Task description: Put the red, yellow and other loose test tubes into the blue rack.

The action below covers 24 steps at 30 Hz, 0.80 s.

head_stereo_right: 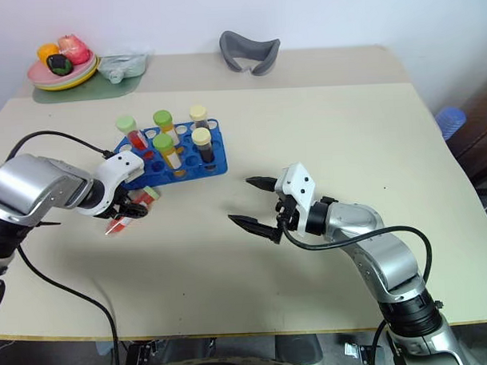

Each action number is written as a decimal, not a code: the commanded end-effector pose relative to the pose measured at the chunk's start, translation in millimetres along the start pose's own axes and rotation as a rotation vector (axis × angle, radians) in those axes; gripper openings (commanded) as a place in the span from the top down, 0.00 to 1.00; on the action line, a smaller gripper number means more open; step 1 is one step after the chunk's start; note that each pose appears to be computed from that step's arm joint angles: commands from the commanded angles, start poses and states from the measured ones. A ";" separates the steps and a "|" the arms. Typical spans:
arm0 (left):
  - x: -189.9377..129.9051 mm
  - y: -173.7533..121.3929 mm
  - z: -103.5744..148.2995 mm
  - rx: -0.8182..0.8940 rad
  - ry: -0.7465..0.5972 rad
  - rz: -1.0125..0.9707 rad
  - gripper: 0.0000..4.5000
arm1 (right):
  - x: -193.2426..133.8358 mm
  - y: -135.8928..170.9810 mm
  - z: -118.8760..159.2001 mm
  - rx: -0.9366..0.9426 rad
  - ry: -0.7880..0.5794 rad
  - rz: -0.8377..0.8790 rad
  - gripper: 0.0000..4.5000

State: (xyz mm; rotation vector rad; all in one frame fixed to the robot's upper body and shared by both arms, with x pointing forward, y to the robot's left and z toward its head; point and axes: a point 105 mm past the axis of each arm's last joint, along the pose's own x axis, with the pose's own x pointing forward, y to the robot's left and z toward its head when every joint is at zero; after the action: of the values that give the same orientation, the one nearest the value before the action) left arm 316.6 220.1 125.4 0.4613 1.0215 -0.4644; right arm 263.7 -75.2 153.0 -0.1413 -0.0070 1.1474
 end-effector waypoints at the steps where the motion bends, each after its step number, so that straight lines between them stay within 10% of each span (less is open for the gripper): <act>1: 5.8 1.8 -9.2 -0.011 0.029 0.006 0.81 | 2.4 6.8 11.8 -0.037 -0.043 0.024 0.04; 11: -33.4 -3.1 -11.4 0.090 -0.184 -0.046 0.81 | 0.4 5.9 13.5 -0.044 -0.039 0.027 0.04; 18: -107.0 13.7 11.8 0.092 -0.990 0.197 0.81 | 0.4 3.7 13.9 -0.035 -0.045 0.005 0.04; 24: -107.4 30.0 29.6 -0.153 -1.234 0.375 0.81 | 9.1 -2.7 18.3 -0.033 -0.066 -0.005 0.04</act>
State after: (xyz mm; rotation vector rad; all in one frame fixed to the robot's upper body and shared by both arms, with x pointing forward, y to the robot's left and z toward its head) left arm 305.2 242.6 233.4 0.1213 -0.1767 -0.3019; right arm 268.7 -68.5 165.1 -0.1296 -0.0590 1.1402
